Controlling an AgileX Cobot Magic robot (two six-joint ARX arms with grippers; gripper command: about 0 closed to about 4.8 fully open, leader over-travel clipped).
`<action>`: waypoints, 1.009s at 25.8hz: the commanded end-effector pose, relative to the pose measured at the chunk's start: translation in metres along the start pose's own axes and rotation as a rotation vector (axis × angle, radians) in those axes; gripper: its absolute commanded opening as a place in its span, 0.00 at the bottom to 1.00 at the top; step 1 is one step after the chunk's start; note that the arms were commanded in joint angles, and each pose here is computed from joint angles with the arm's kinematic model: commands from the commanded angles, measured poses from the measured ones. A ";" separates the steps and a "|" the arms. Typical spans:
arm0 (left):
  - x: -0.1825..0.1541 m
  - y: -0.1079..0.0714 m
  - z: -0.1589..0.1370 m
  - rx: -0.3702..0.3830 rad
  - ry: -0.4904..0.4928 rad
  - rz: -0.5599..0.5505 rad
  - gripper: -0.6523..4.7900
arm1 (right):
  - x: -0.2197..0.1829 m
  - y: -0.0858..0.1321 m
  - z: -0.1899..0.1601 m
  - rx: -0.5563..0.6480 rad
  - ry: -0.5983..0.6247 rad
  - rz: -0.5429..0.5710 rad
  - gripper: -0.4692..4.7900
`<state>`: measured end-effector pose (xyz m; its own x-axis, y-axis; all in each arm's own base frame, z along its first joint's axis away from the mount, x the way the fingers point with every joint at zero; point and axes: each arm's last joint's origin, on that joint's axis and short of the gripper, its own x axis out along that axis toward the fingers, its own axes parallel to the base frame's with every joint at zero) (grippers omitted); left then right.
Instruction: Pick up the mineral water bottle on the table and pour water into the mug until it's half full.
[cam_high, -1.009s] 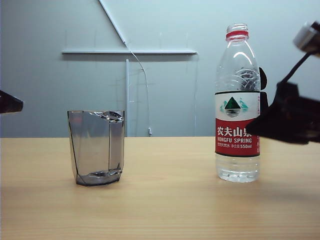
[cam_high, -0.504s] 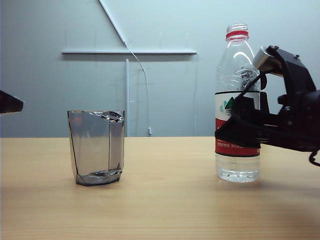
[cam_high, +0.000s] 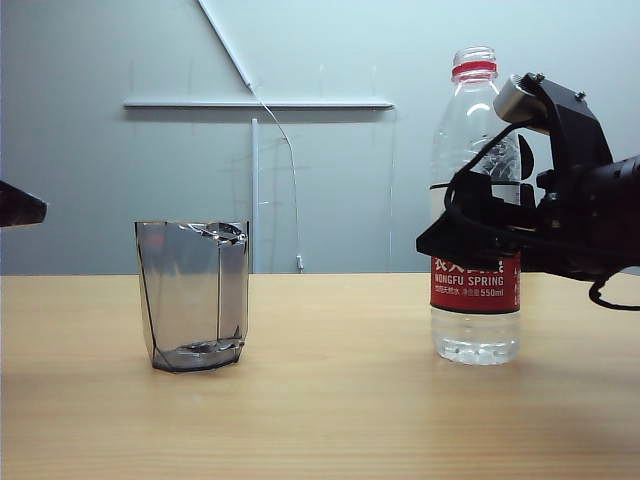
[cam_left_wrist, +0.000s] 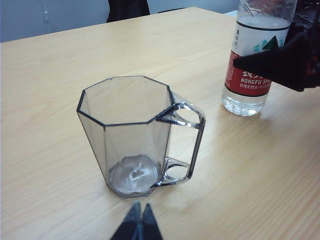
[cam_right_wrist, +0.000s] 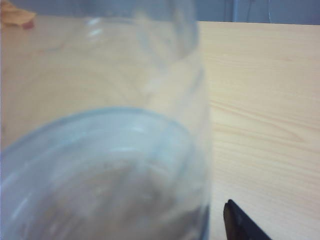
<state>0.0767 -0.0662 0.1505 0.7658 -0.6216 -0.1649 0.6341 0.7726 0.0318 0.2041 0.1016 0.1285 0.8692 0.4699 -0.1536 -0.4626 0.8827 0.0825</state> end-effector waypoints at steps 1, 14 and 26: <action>0.000 0.000 0.002 -0.004 -0.016 0.002 0.12 | 0.002 0.000 0.005 -0.005 -0.033 0.007 1.00; 0.000 0.000 0.002 -0.004 -0.019 0.002 0.12 | 0.002 0.001 0.008 -0.006 -0.062 0.014 0.72; -0.005 0.001 0.007 -0.008 -0.089 0.010 0.12 | 0.016 0.007 0.039 -0.044 -0.116 0.137 0.72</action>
<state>0.0745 -0.0635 0.1560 0.7758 -0.6234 -0.0972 0.6284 0.7774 0.0292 0.2181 0.1126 0.1550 0.8246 0.5627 -0.0587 -0.5582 0.8261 0.0776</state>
